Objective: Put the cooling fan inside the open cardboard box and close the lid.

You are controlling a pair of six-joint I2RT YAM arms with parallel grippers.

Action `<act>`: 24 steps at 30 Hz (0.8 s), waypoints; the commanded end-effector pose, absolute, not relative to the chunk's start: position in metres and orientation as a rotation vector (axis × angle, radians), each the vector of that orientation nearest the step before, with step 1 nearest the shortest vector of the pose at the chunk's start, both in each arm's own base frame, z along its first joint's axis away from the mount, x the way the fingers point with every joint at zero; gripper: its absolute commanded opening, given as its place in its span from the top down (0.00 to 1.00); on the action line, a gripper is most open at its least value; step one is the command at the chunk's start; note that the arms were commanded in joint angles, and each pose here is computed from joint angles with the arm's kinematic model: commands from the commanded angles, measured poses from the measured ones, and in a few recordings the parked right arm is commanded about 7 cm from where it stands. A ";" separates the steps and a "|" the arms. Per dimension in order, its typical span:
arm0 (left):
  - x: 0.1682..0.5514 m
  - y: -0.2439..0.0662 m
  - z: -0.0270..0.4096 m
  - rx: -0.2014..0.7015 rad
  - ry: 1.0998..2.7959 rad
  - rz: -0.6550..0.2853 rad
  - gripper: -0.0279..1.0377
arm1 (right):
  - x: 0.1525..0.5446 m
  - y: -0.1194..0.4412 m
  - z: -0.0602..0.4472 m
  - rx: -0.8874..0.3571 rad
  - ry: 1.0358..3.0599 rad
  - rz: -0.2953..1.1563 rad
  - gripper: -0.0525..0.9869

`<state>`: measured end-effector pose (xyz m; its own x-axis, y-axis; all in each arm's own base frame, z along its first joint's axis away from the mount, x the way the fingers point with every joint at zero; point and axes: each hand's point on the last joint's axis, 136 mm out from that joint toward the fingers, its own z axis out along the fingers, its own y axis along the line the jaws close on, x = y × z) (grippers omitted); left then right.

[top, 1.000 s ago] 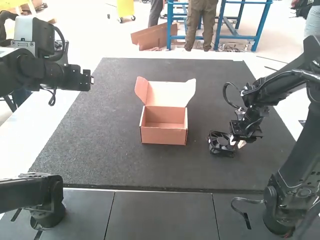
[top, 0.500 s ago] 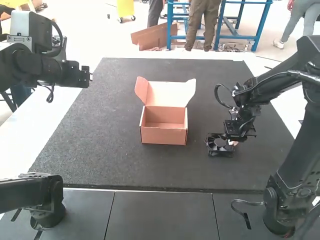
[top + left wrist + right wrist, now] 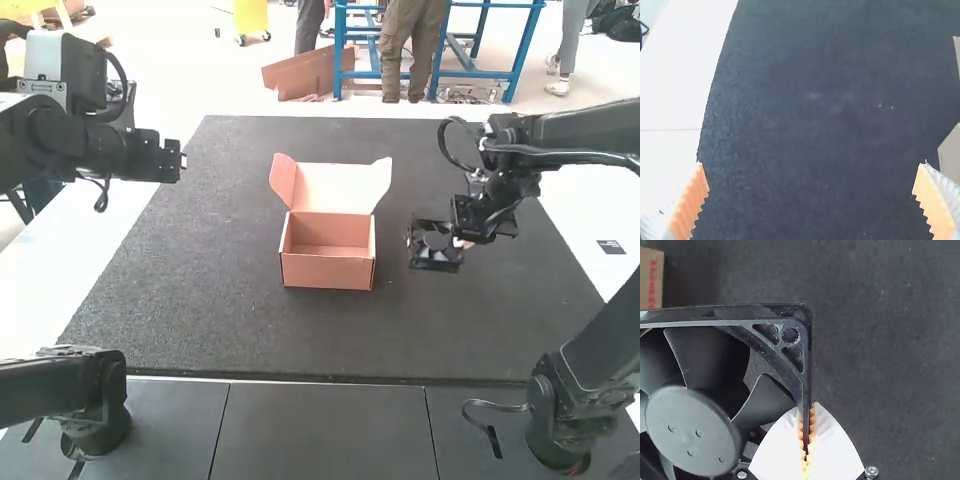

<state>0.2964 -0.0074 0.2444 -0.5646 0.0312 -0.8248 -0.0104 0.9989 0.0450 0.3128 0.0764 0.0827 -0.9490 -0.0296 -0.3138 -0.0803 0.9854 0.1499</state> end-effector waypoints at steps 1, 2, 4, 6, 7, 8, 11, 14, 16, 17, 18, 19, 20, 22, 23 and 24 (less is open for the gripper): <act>0.294 -0.010 0.245 0.037 2.156 0.044 0.06 | 0.324 0.081 0.128 0.039 2.693 0.309 0.96; 0.294 -0.010 0.243 0.040 2.159 0.046 0.06 | 0.324 0.082 0.137 0.051 2.670 0.319 0.96; 0.293 -0.010 0.241 0.046 2.160 0.049 0.06 | 0.321 0.082 0.152 0.088 2.651 0.335 0.96; 0.293 -0.011 0.237 0.052 2.163 0.042 0.06 | 0.316 0.082 0.160 0.122 2.661 0.345 0.96; 0.293 -0.011 0.236 0.055 2.165 0.041 0.06 | 0.313 0.083 0.163 0.120 2.668 0.348 0.96; 0.292 -0.011 0.232 0.059 2.173 0.043 0.06 | 0.310 0.086 0.166 0.119 2.674 0.353 0.96; 0.290 -0.012 0.225 0.063 2.183 0.042 0.06 | 0.303 0.095 0.176 0.111 2.695 0.366 0.96; 0.288 -0.012 0.219 0.070 2.189 0.041 0.06 | 0.300 0.108 0.189 0.085 2.694 0.389 0.96; 0.287 -0.012 0.219 0.080 2.186 0.046 0.06 | 0.298 0.118 0.199 0.065 2.689 0.408 0.96; 0.287 -0.012 0.218 0.083 2.184 0.048 0.06 | 0.298 0.123 0.204 0.054 2.684 0.418 0.96; 0.287 -0.012 0.218 0.086 2.183 0.050 0.06 | 0.296 0.128 0.207 0.046 2.688 0.425 0.96; 0.286 -0.012 0.218 0.088 2.183 0.050 0.06 | 0.295 0.133 0.209 0.038 2.694 0.432 0.96; 0.287 -0.012 0.218 0.091 2.181 0.052 0.06 | 0.294 0.138 0.210 0.025 2.705 0.436 0.96; 0.287 -0.012 0.217 0.093 2.179 0.053 0.06 | 0.293 0.149 0.215 0.002 2.710 0.449 0.96; 0.287 -0.012 0.217 0.093 2.179 0.053 0.06 | 0.293 0.154 0.217 -0.003 2.711 0.457 0.96; 0.287 -0.012 0.216 0.093 2.181 0.053 0.06 | 0.293 0.159 0.217 -0.021 2.715 0.461 0.96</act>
<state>0.2879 -0.0105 0.2109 -0.5938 0.0719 -0.8014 0.0320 0.9973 0.0657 0.2895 0.1424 0.2054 -0.9283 0.0371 -0.3699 -0.0726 0.9578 0.2781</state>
